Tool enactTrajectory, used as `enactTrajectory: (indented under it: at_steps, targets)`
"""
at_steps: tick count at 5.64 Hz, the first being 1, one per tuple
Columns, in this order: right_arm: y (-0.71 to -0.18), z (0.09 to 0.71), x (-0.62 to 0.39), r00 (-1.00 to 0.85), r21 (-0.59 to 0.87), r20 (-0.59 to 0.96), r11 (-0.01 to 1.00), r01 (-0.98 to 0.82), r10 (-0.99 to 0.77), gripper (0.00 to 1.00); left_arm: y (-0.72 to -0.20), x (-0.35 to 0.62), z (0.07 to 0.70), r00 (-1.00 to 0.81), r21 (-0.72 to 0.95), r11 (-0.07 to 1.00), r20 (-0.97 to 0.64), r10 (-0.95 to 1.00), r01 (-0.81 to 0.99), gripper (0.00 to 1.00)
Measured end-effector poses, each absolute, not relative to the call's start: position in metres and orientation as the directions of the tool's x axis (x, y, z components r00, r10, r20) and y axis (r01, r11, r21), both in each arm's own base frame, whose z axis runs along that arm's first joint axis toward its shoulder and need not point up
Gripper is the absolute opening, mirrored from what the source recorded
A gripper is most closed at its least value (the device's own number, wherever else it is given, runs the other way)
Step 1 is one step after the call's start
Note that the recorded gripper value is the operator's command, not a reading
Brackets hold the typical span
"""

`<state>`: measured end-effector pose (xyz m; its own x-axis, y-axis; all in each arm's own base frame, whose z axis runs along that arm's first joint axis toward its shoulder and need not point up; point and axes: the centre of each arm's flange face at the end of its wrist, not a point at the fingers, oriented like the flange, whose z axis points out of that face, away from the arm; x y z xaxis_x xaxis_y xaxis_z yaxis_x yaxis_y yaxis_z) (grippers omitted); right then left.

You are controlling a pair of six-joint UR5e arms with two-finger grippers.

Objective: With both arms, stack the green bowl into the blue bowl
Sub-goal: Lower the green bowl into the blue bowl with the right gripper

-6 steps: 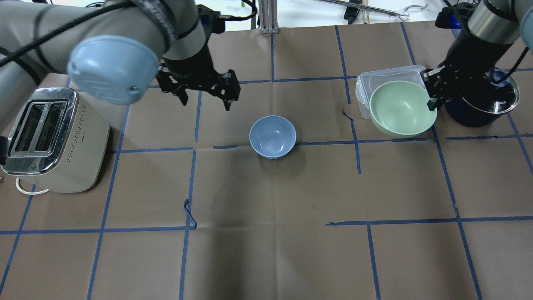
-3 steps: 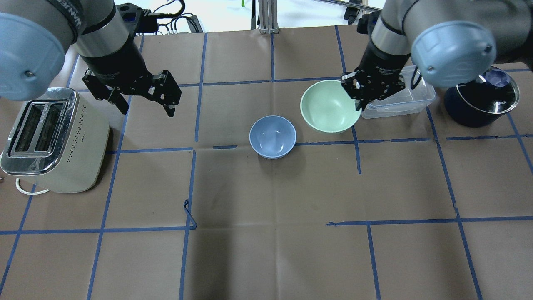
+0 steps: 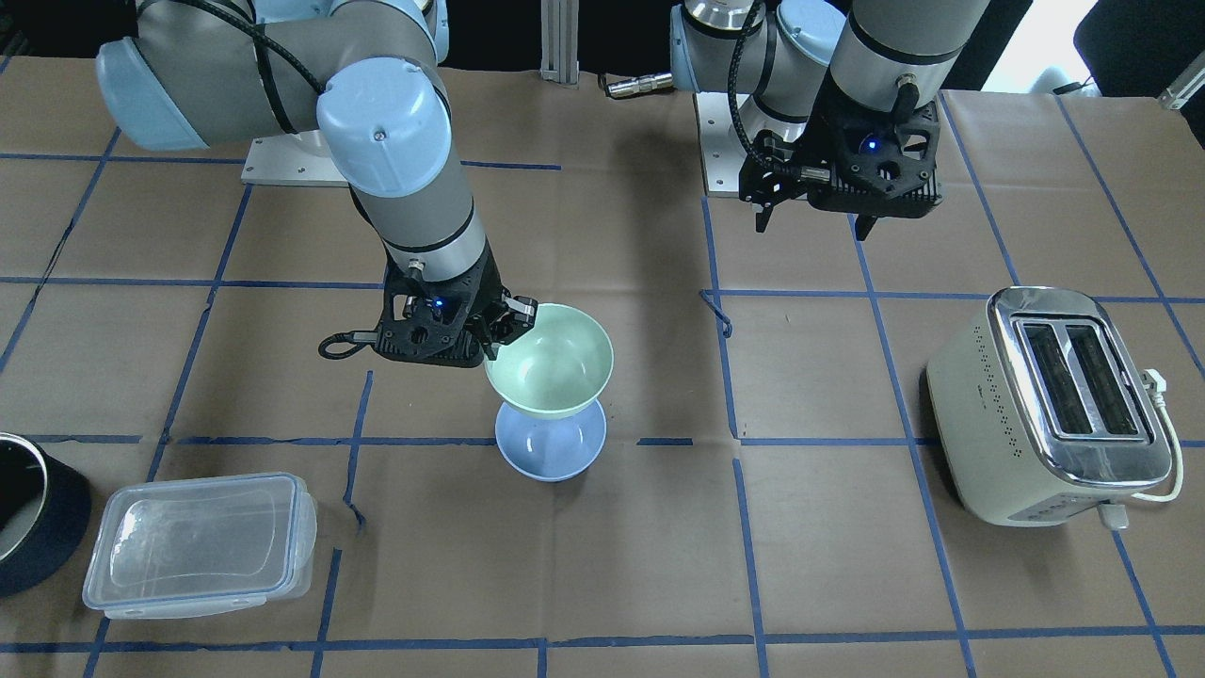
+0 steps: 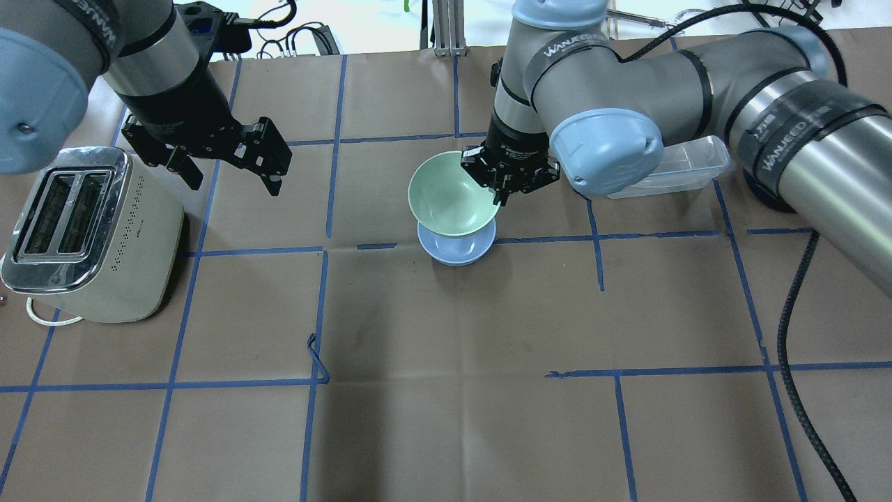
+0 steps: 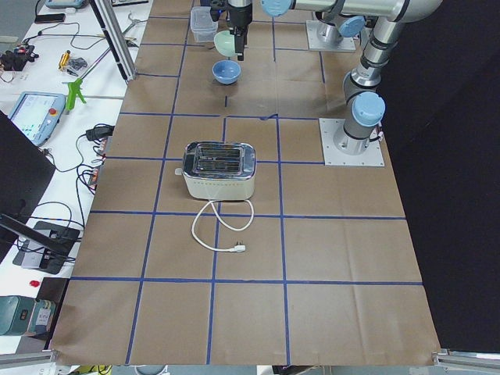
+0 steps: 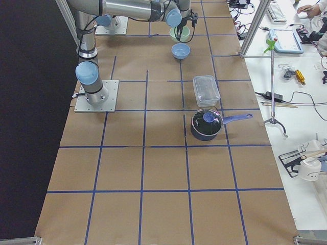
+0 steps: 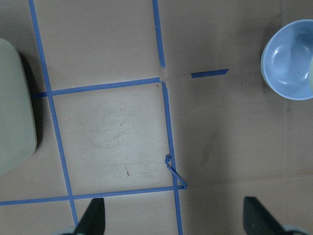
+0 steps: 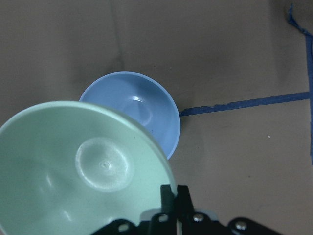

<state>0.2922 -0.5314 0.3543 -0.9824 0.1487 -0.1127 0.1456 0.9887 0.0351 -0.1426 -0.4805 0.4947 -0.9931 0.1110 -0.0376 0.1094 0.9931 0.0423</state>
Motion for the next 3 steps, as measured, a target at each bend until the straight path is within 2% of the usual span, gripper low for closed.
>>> enactTrajectory:
  at_steps: [3]
  targets:
    - [-0.56,0.291,0.293,-0.988,0.053,-0.104,0.993,0.108,0.113,0.06,-0.482,-0.141,0.494,-0.993,0.038,0.994,-0.039,0.108,0.106,0.99]
